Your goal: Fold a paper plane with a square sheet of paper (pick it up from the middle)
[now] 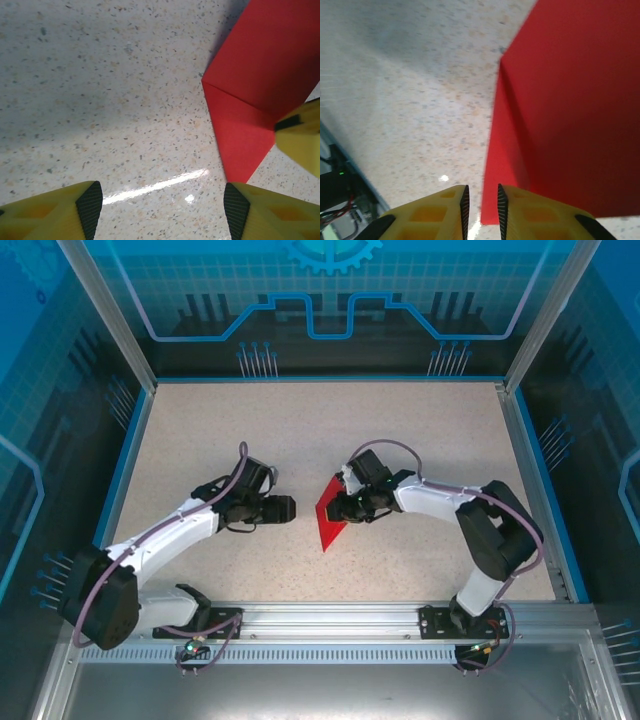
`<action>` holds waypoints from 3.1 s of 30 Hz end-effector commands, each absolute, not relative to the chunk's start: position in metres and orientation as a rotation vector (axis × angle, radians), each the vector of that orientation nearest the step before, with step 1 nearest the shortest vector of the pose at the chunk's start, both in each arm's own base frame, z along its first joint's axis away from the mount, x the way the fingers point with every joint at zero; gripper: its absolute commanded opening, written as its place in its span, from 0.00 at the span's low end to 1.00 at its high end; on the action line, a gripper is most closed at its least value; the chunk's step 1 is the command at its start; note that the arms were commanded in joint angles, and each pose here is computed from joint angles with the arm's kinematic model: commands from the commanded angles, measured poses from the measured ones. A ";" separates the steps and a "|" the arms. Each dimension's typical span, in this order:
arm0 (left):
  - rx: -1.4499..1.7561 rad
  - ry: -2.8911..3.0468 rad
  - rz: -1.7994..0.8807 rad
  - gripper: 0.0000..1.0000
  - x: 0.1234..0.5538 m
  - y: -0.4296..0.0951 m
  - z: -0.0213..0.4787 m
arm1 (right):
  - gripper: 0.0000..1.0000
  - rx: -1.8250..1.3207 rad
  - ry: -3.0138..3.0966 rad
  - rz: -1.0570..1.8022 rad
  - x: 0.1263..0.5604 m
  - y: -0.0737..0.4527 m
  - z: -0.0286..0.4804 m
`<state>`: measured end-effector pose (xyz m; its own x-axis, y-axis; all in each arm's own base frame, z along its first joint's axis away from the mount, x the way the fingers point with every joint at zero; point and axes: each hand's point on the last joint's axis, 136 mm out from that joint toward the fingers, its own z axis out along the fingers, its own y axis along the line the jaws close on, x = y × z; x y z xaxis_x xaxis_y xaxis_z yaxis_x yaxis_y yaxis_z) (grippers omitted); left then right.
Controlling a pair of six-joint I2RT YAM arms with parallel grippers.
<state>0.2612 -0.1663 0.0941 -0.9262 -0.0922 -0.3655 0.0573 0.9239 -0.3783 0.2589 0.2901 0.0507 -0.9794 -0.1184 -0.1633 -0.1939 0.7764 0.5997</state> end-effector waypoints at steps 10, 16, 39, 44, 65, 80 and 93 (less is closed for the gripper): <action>-0.049 2.698 -0.694 0.69 0.274 -0.189 0.091 | 0.17 -0.295 2.940 0.814 0.258 0.267 0.021; -0.079 2.686 -0.821 0.68 0.280 -0.207 0.089 | 0.14 -0.281 2.950 0.830 0.256 0.259 0.012; -0.176 2.648 -0.949 0.63 0.299 -0.264 0.072 | 0.00 -0.082 2.911 0.995 0.243 0.232 -0.014; -0.272 2.641 -0.958 0.62 0.299 -0.270 0.061 | 0.00 -0.039 2.898 1.037 0.239 0.227 -0.019; -0.388 2.632 -0.996 0.43 0.304 -0.284 0.042 | 0.00 0.020 2.869 1.099 0.237 0.218 -0.027; -0.333 2.706 -0.780 0.32 0.296 -0.261 0.033 | 0.00 0.017 2.867 1.111 0.237 0.219 -0.026; -0.293 2.690 -0.904 0.28 0.305 -0.285 0.028 | 0.00 0.016 2.869 1.111 0.237 0.218 -0.025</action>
<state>0.3012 -0.2731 0.0215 -0.9311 -0.3103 -0.1917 -0.1441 0.7958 -0.5882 0.2566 0.2491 0.0118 -0.9829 -0.0077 -0.1838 -0.1463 0.6383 0.7557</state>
